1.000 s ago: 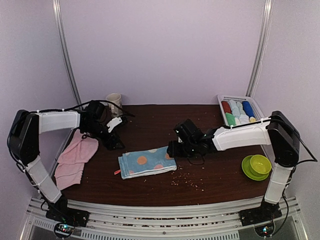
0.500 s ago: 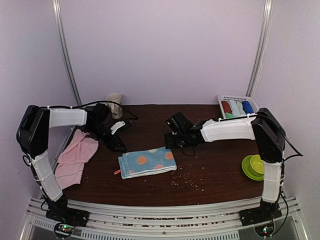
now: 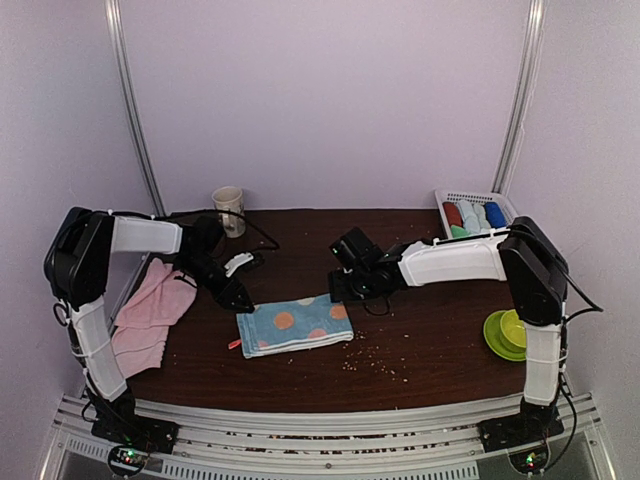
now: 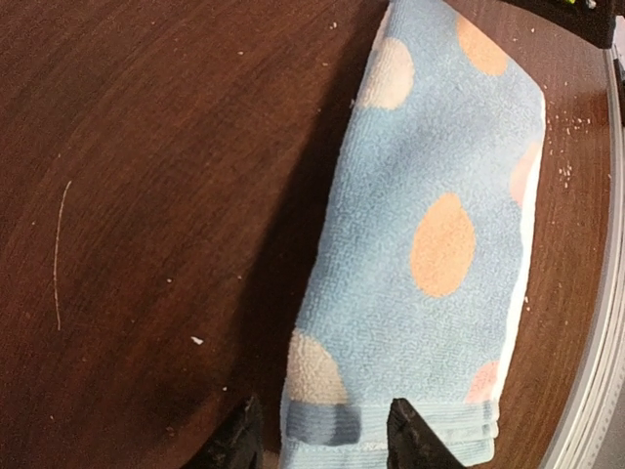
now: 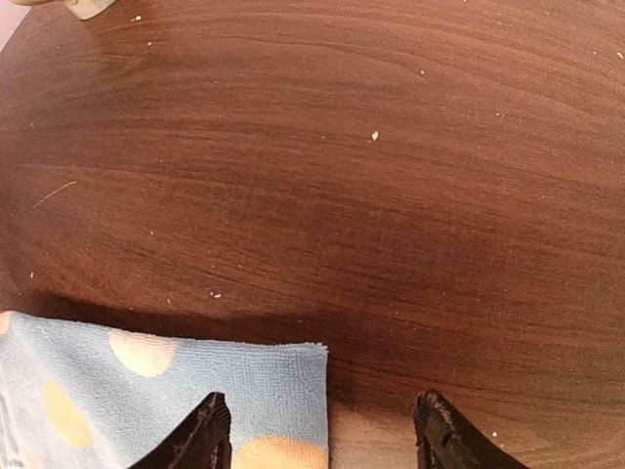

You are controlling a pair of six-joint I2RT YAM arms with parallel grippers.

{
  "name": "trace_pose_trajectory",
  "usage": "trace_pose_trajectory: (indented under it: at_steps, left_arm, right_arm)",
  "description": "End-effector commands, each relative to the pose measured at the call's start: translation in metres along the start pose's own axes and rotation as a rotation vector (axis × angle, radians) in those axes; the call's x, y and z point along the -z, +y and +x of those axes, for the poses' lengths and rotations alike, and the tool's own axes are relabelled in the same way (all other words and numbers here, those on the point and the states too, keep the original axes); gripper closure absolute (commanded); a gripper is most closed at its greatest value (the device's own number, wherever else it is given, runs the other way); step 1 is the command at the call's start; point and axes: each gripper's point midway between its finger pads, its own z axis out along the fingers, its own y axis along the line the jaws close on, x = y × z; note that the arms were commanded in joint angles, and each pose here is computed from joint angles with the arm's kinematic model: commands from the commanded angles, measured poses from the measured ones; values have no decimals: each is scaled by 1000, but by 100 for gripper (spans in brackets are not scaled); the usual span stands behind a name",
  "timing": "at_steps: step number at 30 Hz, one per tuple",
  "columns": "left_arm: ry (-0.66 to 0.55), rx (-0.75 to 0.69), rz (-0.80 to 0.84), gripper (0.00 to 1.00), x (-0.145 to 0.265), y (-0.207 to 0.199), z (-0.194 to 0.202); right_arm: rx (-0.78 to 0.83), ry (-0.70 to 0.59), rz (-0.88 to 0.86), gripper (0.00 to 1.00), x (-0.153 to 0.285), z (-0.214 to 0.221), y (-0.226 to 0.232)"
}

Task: Roll the towels
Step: Smooth out the towel at the center of the board.

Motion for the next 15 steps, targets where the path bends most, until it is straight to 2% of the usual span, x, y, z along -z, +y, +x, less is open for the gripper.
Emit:
trace_pose_trajectory:
  at_steps: [1, 6, 13, 15]
  left_arm:
    - [-5, 7, 9, 55, -2, 2, -6]
    - [1, 18, 15, 57, -5, 3, -4]
    - [-12, 14, 39, 90, -2, -2, -8]
    - [-15, 7, 46, 96, 1, -5, -10]
  right_arm:
    - [5, 2, 25, 35, -8, 7, -5]
    - [8, 3, 26, 35, -12, 10, -6]
    - [20, 9, 44, 34, -19, 14, -9]
    - [23, 10, 51, 34, -20, 15, -10]
